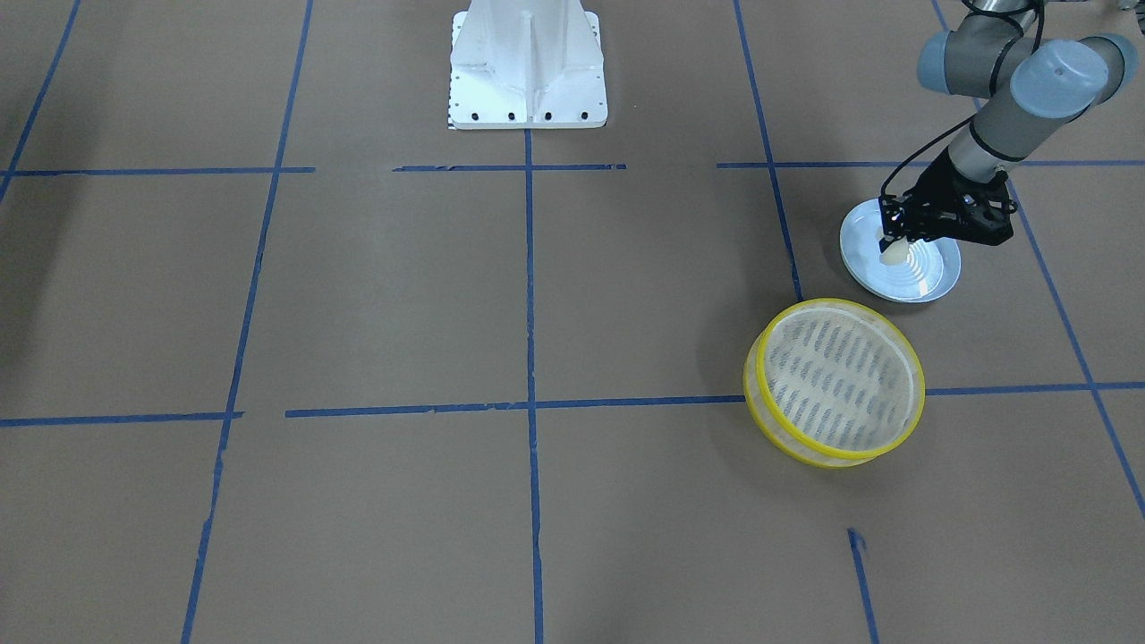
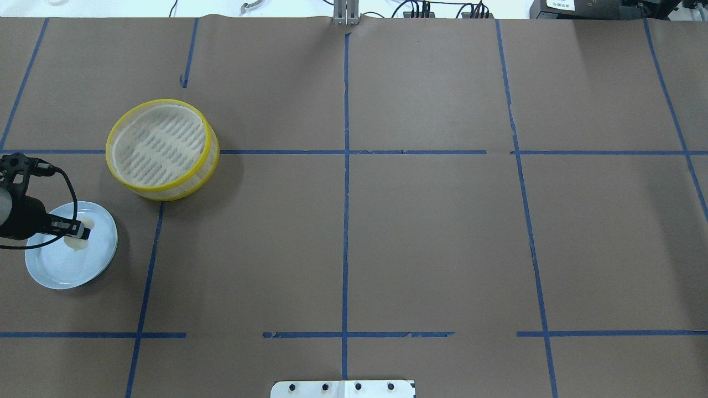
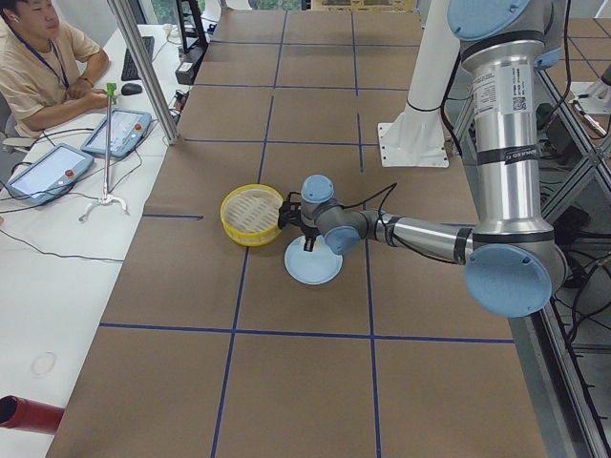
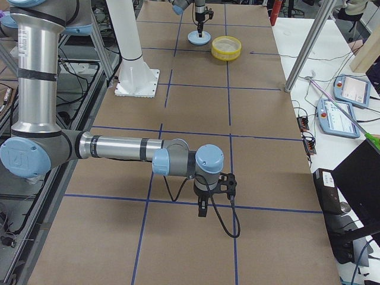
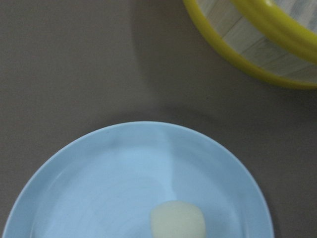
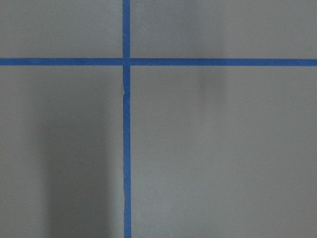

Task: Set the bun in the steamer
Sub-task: 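Lift the bun and carry it with the left gripper over the steamer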

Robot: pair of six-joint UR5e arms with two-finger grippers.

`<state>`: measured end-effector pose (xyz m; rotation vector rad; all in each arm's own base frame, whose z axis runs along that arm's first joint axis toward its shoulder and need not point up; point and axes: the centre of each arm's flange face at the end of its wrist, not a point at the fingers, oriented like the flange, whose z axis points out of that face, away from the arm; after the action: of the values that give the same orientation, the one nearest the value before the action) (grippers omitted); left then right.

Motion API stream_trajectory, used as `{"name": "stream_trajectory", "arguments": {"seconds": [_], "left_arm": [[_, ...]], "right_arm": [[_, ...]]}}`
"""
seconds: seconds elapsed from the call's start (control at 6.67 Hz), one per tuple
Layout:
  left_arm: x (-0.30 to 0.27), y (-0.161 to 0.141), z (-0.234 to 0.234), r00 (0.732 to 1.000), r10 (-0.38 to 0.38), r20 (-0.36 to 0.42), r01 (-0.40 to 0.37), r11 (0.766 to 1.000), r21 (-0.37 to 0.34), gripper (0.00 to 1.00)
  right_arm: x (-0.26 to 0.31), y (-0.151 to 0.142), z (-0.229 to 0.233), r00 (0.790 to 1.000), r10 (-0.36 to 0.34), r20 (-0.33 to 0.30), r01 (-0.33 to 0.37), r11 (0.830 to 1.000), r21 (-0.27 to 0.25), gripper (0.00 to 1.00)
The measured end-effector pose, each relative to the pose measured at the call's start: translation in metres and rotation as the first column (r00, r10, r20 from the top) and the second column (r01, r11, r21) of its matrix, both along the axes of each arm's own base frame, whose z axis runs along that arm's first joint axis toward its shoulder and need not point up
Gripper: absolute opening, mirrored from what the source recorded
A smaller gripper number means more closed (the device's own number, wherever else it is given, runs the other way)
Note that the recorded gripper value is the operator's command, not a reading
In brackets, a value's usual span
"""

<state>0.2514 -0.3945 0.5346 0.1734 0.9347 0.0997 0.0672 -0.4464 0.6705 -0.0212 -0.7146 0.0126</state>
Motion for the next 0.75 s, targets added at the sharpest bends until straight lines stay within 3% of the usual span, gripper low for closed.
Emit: {"name": "stream_trajectory", "arguments": {"seconds": [0.45,0.75], "left_arm": [[-0.037,-0.064,-0.063,0.987,-0.137,-0.081,0.144,0.986,0.083,0.24],[-0.010,-0.134,-0.103,0.983,-0.171,-0.069,0.176,0.982,0.069,0.24]], "right_arm": [[0.000,0.000,0.000,1.000,0.000,0.000,0.000,1.000,-0.001,1.00],[0.000,0.000,0.000,1.000,0.000,0.000,0.000,1.000,-0.001,1.00]]}}
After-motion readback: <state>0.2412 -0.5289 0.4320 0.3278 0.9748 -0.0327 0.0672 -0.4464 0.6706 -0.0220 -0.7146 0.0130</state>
